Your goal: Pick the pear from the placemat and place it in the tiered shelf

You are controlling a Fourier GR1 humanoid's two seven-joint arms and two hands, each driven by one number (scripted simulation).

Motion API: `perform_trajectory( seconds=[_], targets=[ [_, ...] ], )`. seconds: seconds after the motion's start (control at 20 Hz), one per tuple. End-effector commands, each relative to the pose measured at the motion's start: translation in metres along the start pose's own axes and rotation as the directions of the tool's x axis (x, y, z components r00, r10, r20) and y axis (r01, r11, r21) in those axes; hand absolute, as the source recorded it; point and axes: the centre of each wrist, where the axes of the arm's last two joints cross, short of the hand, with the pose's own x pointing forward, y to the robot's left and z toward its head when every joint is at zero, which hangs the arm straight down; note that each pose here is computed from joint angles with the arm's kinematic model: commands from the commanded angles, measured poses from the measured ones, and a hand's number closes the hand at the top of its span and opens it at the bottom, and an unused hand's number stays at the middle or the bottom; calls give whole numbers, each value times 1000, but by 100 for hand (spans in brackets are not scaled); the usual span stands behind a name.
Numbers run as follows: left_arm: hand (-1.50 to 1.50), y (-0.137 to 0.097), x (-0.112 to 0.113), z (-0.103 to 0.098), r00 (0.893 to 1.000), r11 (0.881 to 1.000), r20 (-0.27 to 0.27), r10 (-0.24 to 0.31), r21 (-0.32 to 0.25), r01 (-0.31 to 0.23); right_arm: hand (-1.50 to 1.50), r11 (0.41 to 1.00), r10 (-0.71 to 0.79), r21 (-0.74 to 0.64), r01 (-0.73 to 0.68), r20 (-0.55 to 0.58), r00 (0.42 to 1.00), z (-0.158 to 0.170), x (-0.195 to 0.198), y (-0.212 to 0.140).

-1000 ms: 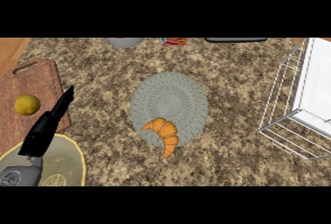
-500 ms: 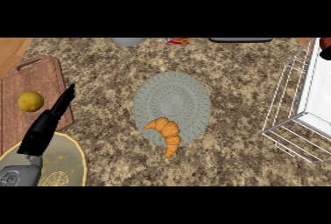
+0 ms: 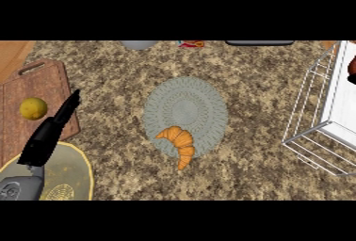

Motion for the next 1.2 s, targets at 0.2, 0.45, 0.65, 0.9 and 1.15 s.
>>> perform_trajectory(
  seconds=[0.2, 0.45, 0.65, 0.9, 1.15],
  targets=[
    [0, -19, 0, -5, 1000, 1000, -18, -1, 9, 1, -150, 933, -327, -128, 336, 82, 941, 19, -10, -5],
    [0, -13, -8, 7, 1000, 1000, -23, 1, 1, -1, -150, 806, -455, -340, 485, 170, 874, 21, -14, -57],
    [0, 1, -8, 15, 999, 1000, -45, 5, 25, -4, -150, 762, -493, -438, 476, 83, 866, 36, -42, -87],
    [0, 13, -18, 14, 998, 998, -61, -23, 53, 26, -150, 775, -560, -386, 501, -50, 827, 49, -84, -125],
    [0, 11, -18, 26, 997, 998, -76, -3, 55, 7, -150, 766, -593, -327, 554, -25, 805, 86, -138, -139]
  ],
)
